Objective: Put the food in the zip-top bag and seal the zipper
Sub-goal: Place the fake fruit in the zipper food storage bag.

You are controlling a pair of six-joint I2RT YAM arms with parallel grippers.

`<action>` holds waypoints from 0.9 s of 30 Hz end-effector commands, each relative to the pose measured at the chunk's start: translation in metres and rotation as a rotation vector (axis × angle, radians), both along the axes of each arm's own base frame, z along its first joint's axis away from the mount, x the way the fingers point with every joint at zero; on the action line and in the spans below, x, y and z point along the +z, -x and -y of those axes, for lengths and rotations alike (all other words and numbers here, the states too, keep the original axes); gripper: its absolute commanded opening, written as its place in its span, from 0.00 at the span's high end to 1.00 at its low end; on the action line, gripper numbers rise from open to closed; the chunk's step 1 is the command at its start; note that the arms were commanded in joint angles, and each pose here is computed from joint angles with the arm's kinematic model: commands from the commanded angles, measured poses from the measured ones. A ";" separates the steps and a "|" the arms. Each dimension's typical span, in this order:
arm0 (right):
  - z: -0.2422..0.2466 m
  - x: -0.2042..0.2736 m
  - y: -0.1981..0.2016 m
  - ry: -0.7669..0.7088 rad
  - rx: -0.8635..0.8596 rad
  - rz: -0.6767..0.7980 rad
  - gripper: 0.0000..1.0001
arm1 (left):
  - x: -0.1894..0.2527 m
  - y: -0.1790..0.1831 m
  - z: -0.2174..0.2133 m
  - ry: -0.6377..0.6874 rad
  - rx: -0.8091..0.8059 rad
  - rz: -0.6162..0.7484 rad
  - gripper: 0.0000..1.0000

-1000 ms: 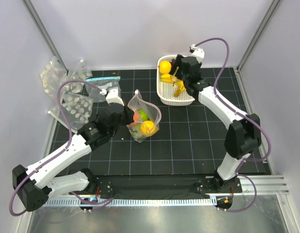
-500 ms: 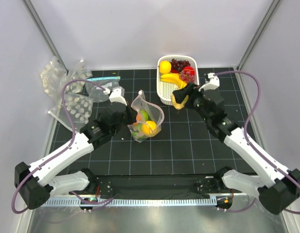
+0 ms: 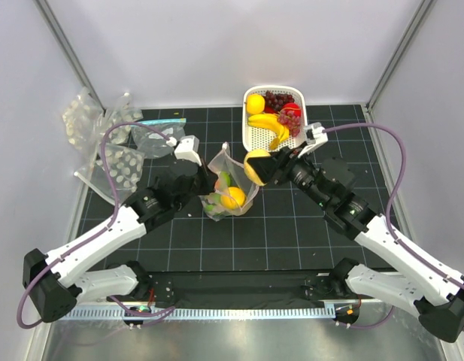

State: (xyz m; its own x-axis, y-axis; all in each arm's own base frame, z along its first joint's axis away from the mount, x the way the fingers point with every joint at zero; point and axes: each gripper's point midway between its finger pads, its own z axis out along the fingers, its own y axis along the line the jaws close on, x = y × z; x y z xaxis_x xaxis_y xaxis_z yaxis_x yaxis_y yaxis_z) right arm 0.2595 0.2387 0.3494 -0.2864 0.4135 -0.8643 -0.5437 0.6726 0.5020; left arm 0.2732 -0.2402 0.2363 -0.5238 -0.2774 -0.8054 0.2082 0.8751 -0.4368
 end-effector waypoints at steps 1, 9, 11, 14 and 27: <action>-0.029 0.023 0.023 -0.016 0.168 0.116 0.54 | 0.031 0.003 0.005 0.054 -0.032 0.082 1.00; -0.072 -0.001 0.034 0.107 0.253 0.121 0.55 | 0.041 0.014 0.022 0.075 -0.125 0.099 1.00; -0.075 -0.007 0.028 0.127 0.238 0.107 0.55 | 0.042 0.015 0.022 0.079 -0.129 0.104 1.00; -0.073 -0.021 0.013 0.168 0.166 0.082 0.56 | 0.047 0.018 0.020 0.089 -0.134 0.117 1.00; -0.047 -0.034 -0.015 0.204 -0.050 0.071 0.56 | 0.052 0.028 0.026 0.128 -0.190 0.122 1.00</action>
